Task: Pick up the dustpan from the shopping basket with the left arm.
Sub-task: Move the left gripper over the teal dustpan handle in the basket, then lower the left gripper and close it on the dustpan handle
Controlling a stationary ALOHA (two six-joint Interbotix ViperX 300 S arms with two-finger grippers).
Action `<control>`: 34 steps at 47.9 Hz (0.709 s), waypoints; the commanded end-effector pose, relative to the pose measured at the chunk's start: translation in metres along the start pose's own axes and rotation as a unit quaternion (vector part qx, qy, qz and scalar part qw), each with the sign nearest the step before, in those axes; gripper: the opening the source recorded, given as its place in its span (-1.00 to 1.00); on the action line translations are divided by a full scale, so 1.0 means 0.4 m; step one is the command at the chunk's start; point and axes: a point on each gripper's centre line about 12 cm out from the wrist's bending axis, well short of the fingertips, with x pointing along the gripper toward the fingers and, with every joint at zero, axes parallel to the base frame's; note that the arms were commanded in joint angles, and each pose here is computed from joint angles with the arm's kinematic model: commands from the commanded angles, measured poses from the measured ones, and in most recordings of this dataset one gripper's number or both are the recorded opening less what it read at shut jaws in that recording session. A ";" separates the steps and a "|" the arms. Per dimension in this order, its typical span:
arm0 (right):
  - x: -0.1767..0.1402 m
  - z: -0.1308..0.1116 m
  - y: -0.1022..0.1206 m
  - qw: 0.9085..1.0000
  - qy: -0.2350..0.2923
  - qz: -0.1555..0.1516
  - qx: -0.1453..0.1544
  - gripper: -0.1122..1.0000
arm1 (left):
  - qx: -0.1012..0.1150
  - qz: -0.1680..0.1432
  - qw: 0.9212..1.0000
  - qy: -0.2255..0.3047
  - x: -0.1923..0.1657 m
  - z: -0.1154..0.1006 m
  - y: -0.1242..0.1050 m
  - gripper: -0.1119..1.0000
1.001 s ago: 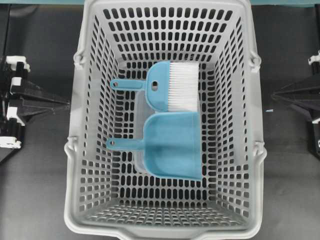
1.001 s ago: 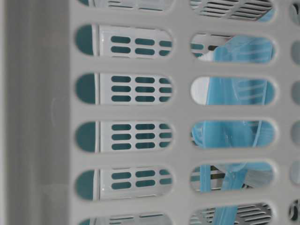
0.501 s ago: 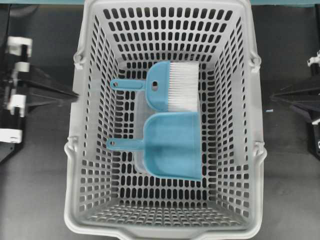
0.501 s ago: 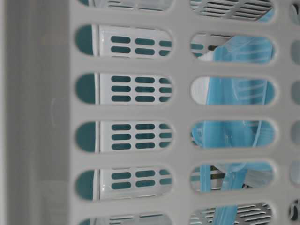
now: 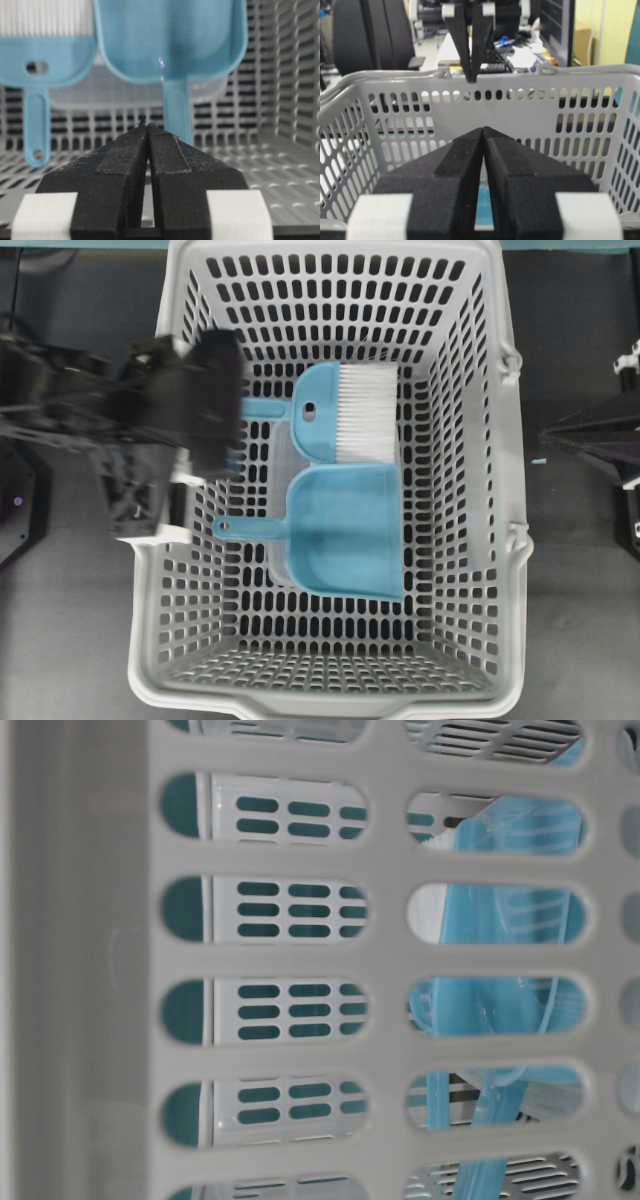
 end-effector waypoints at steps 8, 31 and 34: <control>0.003 0.013 0.001 1.000 -0.008 0.001 0.002 -0.83 | 0.021 -0.002 0.999 0.042 0.063 0.017 -0.011 -0.40; 0.002 0.010 0.004 1.000 -0.007 0.004 0.002 -0.83 | 0.035 -0.012 0.986 0.162 0.290 -0.074 -0.057 0.80; 0.002 0.010 0.005 1.000 -0.006 0.005 0.002 -0.83 | 0.037 -0.012 0.984 0.175 0.307 -0.091 -0.058 0.80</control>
